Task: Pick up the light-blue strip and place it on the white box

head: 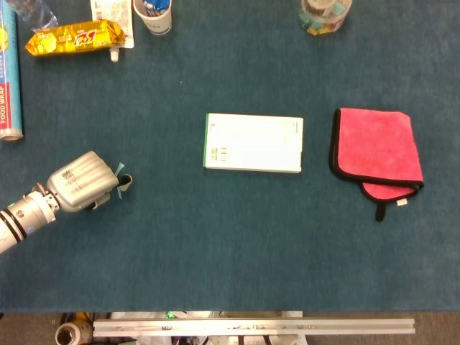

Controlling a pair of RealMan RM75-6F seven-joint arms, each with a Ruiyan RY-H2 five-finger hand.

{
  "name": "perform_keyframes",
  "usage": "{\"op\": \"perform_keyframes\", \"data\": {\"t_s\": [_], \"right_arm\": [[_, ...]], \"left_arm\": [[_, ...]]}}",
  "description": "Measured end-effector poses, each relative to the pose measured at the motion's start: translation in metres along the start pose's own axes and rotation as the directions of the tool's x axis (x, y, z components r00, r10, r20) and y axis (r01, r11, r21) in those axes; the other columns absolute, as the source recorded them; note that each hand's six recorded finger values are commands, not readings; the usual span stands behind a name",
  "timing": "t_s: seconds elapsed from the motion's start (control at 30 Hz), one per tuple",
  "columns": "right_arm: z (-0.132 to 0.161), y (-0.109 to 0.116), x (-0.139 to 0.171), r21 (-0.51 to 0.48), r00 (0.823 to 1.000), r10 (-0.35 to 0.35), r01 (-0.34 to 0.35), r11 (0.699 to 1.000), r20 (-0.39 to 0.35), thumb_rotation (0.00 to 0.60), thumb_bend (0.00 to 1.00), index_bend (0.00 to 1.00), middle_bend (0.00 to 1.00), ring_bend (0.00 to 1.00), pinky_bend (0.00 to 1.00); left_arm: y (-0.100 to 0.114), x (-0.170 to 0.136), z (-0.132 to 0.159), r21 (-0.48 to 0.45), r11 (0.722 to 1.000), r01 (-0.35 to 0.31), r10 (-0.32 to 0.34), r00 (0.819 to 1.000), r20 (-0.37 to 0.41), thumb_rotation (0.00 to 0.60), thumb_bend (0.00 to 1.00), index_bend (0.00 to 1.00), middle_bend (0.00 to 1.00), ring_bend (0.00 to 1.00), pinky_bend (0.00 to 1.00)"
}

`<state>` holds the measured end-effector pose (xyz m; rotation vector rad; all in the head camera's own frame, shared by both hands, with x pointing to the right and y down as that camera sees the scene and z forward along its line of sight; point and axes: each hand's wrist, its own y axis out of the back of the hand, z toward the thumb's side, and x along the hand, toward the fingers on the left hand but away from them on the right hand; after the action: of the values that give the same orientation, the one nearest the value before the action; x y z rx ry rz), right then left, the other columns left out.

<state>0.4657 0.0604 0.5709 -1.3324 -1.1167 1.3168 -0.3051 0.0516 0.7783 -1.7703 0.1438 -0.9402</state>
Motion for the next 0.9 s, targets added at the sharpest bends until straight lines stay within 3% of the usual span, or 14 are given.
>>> {"op": "perform_keyframes", "data": {"t_s": [0.9], "right_arm": [[-0.0023,0.0002,0.0033,0.003,1.0,0.001,-0.001,1.0,0.011,0.6,0.19,0.27,0.39,0.37,0.41]], "left_arm": [[-0.0044,0.0077,0.0048,-0.055,0.998,-0.008,0.008,1.0,0.003,0.6,0.47,0.54,0.98,0.97,0.89]]}}
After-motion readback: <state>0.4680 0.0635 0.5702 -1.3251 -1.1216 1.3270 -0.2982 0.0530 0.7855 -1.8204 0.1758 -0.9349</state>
